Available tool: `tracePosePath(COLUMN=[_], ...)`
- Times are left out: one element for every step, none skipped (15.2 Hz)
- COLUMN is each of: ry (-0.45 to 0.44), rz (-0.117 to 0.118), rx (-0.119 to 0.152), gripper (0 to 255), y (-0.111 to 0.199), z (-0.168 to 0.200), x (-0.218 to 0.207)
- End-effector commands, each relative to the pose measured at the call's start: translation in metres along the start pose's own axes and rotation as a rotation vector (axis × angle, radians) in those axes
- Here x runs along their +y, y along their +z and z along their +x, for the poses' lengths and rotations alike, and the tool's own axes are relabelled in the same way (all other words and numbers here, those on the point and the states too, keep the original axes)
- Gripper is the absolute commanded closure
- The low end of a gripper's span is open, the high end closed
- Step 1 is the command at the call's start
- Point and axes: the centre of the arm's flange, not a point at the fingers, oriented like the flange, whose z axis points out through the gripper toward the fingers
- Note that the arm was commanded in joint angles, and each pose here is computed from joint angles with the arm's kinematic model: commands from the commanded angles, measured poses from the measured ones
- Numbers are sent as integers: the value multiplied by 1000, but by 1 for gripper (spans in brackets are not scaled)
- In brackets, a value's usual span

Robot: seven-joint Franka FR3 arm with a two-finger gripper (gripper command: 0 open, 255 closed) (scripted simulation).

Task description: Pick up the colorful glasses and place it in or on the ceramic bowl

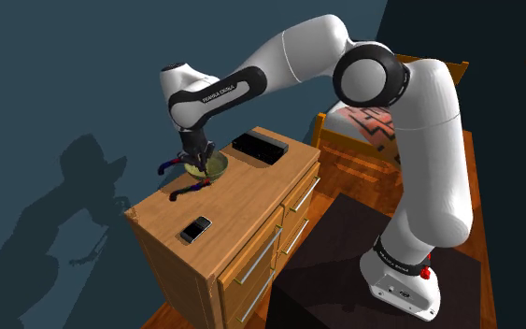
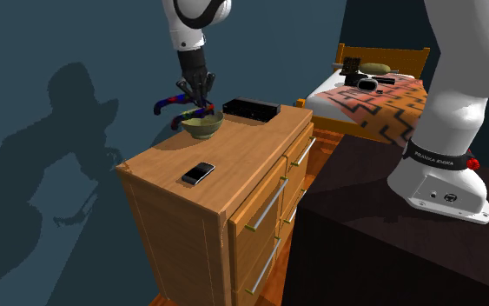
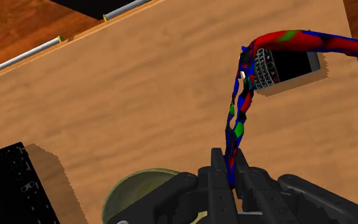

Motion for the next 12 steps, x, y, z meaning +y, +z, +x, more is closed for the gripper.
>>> tracePosePath(ry=[-1,-1,-1,-1,-1,-1,-1,-1,-1,-1,-1,-1], rz=[0,0,0,0,0,0,0,0,0,0,0,0], rx=[0,0,0,0,0,0,0,0,0,0,0,0], gripper=[255,255,255,255,255,255,255,255,255,255,255,255], y=[-1,-2,-2,-2,-3,-3,-3,-3,-4,-4,-4,-4], z=[19,29,38,47,57,66,75,85,94,103,113,122], x=[18,27,36,46,55,64,74,83,92,102,111,120])
